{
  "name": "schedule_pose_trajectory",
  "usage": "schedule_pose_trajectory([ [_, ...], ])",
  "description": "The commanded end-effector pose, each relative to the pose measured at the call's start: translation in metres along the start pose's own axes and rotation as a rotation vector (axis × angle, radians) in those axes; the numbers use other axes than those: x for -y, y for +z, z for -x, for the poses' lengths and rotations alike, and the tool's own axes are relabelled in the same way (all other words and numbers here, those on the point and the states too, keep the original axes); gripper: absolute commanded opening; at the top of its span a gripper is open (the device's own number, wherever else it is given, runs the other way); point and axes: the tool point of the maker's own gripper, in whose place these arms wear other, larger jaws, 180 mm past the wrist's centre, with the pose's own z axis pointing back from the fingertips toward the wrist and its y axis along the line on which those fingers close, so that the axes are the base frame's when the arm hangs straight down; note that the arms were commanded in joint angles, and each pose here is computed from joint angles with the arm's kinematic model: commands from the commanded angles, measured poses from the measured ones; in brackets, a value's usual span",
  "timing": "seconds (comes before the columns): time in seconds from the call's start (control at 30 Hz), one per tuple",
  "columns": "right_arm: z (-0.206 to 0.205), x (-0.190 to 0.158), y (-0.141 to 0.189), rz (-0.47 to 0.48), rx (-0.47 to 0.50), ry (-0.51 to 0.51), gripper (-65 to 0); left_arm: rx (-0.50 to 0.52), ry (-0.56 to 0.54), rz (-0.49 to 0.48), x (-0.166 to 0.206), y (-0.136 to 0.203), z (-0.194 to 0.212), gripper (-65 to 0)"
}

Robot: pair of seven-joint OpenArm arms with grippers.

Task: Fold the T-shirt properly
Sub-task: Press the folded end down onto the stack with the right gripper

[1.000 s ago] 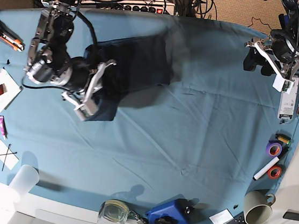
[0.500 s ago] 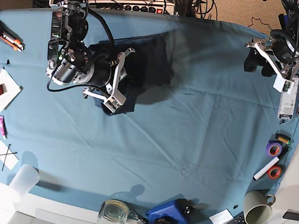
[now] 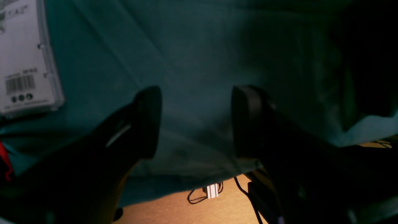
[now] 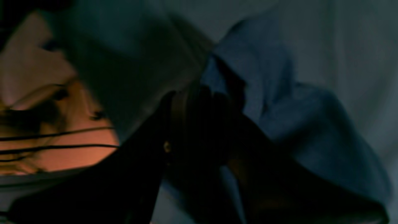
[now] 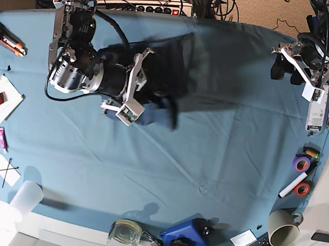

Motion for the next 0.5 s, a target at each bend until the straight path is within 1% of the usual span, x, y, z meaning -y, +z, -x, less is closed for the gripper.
schedule_pose_trajectory([
  [0.0, -0.010, -0.005, 0.001, -0.014, 0.033, 0.038, -51.1, 0.027, -0.012, 0.001, 0.000, 0.002, -0.006, -29.4],
  [0.13, 0.000, -0.007, -0.005, -0.004, -0.017, 0.051, -51.1, 0.013, 0.002, 0.000, -0.003, -0.001, -0.001, -29.4],
  [0.2, -0.001, -0.010, -0.006, -0.018, -0.013, 0.052, -51.1, 0.016, 0.004, 0.001, -0.002, -0.001, -0.002, -29.4],
  [0.3, -0.005, -0.025, -0.011, -0.082, 0.004, 0.058, -51.1, 0.021, 0.003, 0.000, -0.003, -0.001, -0.003, -29.4],
  [0.47, -0.010, -0.070, -0.029, -0.245, 0.009, 0.095, -51.1, 0.016, -0.002, -0.010, -0.004, -0.001, -0.002, -29.4],
])
